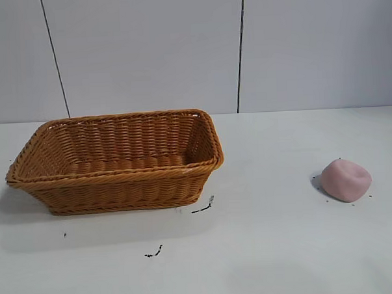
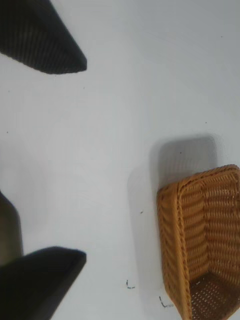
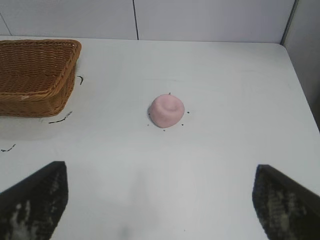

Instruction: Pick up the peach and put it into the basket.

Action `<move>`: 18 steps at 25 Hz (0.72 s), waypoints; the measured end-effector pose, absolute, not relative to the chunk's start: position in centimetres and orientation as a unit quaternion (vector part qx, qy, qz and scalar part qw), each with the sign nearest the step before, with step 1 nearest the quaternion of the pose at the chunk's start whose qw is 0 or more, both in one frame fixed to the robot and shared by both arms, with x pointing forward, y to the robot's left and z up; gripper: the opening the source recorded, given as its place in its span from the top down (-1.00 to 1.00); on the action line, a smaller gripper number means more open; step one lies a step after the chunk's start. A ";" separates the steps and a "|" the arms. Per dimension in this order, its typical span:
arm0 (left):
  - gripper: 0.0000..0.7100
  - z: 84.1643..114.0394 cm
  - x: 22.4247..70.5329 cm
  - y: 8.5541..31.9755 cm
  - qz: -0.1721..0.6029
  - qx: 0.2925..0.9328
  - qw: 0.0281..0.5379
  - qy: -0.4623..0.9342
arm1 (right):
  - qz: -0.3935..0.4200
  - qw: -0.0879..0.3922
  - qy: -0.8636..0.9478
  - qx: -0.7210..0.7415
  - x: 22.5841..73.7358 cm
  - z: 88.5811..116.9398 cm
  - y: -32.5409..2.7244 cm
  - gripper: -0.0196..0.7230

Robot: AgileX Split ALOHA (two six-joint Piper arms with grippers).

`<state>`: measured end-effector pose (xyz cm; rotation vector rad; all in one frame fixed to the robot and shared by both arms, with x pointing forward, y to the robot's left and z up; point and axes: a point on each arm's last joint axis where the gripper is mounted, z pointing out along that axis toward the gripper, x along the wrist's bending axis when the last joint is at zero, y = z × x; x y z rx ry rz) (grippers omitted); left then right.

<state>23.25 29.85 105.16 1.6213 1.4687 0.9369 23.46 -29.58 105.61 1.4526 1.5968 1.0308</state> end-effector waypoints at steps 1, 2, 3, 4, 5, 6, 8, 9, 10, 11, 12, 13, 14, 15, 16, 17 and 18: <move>-0.95 105.2 23.2 29.8 0.365 0.632 0.372 0.573 | 0.401 0.366 0.621 0.565 23.5 105.6 -29.6 -0.91; -0.95 105.2 23.2 29.8 0.365 0.632 0.372 0.573 | 0.401 0.366 0.621 0.565 23.5 105.6 -29.6 -0.91; -0.95 105.2 23.2 29.8 0.365 0.632 0.372 0.573 | 0.401 0.366 0.621 0.565 23.5 105.6 -29.6 -0.91; -0.95 105.2 23.2 29.8 0.365 0.632 0.372 0.573 | 0.401 0.366 0.621 0.565 23.5 105.6 -29.6 -0.91; -0.95 105.2 23.2 29.8 0.365 0.632 0.372 0.573 | 0.401 0.366 0.621 0.565 23.5 105.6 -29.6 -0.91; -0.95 105.2 23.2 29.8 0.365 0.632 0.372 0.573 | 0.401 0.366 0.621 0.565 23.5 105.6 -29.6 -0.91; -0.95 105.2 23.2 29.8 0.365 0.632 0.372 0.573 | 0.400 0.365 0.622 0.566 23.5 105.6 -29.6 -0.91; -0.95 105.2 23.2 29.8 0.365 0.632 0.372 0.573 | 0.396 0.361 0.624 0.568 23.7 105.9 -29.6 -0.91; -0.95 105.2 23.2 29.8 0.365 0.632 0.372 0.573 | 0.392 0.357 0.627 0.571 24.0 106.2 -29.5 -0.91; -0.95 105.2 23.2 29.8 0.365 0.632 0.372 0.573 | 0.385 0.349 0.631 0.576 24.5 106.6 -29.5 -0.91; -0.95 105.2 23.2 29.8 0.365 0.632 0.372 0.573 | 0.375 0.339 0.637 0.582 25.3 107.2 -29.5 -0.91; -0.95 105.2 23.2 29.8 0.365 0.632 0.372 0.573 | 0.366 0.330 0.642 0.587 26.0 107.7 -29.4 -0.91; -0.95 105.2 23.2 29.8 0.365 0.632 0.372 0.573 | 0.352 0.317 0.649 0.595 27.1 108.2 -29.4 -0.91; -0.95 105.2 23.2 29.8 0.365 0.632 0.372 0.573 | 0.339 0.304 0.656 0.602 28.3 108.7 -29.3 -0.91; -0.95 105.2 23.2 29.8 0.365 0.632 0.372 0.573 | 0.323 0.289 0.664 0.609 29.7 109.1 -29.2 -0.91; -0.95 105.2 23.2 29.8 0.365 0.632 0.372 0.573 | 0.311 0.277 0.669 0.615 30.9 109.4 -29.2 -0.91; -0.95 105.2 23.2 29.8 0.365 0.632 0.372 0.573 | 0.297 0.263 0.675 0.622 32.5 109.7 -29.1 -0.91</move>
